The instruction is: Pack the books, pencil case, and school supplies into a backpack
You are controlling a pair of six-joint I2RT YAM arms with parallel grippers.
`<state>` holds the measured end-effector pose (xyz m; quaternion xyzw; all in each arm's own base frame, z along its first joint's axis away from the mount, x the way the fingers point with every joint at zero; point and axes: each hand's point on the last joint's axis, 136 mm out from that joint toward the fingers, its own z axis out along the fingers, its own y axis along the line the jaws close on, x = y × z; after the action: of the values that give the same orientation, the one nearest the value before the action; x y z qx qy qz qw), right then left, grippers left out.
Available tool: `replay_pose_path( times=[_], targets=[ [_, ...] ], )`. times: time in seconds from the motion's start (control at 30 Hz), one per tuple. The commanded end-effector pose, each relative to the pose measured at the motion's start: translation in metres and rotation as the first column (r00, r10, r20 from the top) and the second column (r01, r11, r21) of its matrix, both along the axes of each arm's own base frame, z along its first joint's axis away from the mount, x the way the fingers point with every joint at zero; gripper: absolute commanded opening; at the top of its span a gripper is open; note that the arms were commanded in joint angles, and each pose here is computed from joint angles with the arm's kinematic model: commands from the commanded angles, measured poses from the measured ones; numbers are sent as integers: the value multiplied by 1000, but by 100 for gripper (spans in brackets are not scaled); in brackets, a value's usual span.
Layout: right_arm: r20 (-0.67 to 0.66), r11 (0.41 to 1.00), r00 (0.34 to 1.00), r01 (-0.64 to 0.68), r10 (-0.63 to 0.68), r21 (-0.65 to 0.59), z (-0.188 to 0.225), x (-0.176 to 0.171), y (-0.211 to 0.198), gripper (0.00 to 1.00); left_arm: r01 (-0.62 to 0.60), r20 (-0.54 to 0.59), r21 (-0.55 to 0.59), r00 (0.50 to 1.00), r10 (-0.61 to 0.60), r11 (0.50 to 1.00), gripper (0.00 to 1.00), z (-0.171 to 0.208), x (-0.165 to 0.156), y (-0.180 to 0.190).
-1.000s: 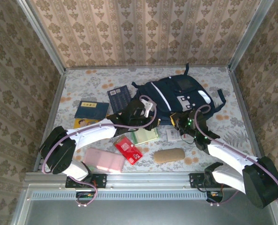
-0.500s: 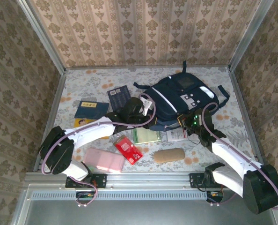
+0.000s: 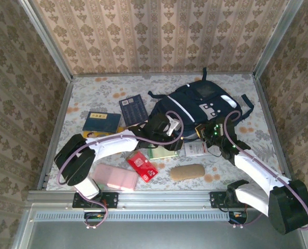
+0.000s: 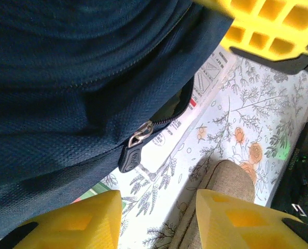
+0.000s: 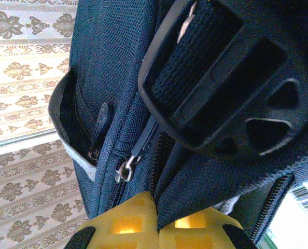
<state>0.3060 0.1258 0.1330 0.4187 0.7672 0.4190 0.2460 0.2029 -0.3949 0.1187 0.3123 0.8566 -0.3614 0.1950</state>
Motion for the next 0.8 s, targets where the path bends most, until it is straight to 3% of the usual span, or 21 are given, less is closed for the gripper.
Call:
replay_pose_path(
  times=[0.0, 0.53, 0.67, 0.77],
  targets=[
    [97, 997, 995, -15, 7, 82, 41, 12, 10, 0, 6, 16, -17, 1000, -5, 1000, 43, 5, 5, -9],
    [102, 989, 995, -37, 22, 143, 52, 15, 25, 0, -87, 73, 6, 994, 86, 996, 46, -11, 43, -21],
    [104, 987, 994, -35, 19, 155, 52, 16, 26, 0, -114, 89, 17, 990, 112, 993, 41, -12, 52, -19],
    [101, 987, 995, -34, 19, 156, 52, 16, 26, 0, -117, 92, 18, 989, 115, 993, 32, -14, 55, -21]
  ],
)
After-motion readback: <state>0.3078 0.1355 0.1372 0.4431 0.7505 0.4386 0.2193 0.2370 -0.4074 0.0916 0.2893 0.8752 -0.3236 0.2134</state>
